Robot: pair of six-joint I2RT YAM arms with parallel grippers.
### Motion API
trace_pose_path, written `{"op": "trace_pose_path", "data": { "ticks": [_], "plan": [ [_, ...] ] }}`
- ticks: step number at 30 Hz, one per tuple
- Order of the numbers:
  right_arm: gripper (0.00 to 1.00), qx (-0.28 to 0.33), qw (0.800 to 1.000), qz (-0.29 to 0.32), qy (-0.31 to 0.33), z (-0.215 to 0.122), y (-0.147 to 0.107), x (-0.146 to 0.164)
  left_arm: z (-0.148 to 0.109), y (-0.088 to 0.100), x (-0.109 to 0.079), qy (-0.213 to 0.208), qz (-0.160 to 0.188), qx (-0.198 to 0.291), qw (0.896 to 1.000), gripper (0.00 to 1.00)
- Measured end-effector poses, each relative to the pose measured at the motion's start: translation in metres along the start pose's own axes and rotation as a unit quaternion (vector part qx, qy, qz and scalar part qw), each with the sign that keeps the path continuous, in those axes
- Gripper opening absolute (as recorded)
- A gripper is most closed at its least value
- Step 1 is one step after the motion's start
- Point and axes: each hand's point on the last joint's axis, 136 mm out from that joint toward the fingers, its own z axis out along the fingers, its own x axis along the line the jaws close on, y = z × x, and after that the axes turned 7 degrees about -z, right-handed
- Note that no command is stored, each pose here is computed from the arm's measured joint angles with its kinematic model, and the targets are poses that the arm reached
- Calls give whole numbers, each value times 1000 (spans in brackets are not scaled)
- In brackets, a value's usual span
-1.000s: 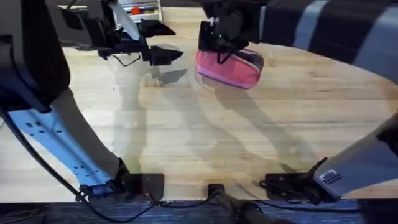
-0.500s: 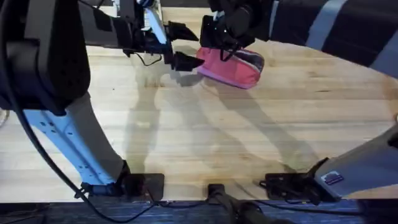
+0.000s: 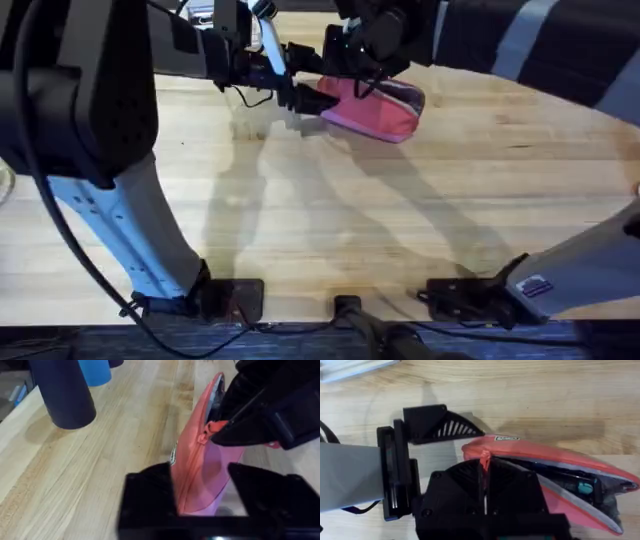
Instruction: Unzip the bag, pick up the pens from the table one at a time and place them inside, then zip the bag closed.
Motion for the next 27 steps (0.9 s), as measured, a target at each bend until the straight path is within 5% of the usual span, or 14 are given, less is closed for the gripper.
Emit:
{"op": "trace_pose_path", "data": {
  "ticks": [2, 5, 6, 13, 27],
  "plan": [
    [32, 0, 1000, 0, 0, 0, 0, 0, 0, 0, 1, 1, 2, -1, 1000, 526],
    [32, 2, 1000, -3, -1, 0, -1, 0, 0, 0, 3, 6, 6, 1, 1000, 111],
    [32, 5, 1000, -6, -1, 0, -3, -1, 0, 0, 3, 6, 8, 2, 1000, 64],
    [32, 34, 999, -27, -20, 1, -14, -14, 1, 0, 3, 8, 8, 3, 1000, 45],
    [32, 94, 993, 9, -76, 3, -17, -96, 2, 0, 2, 7, 9, 4, 1000, 43]
  ]
}}
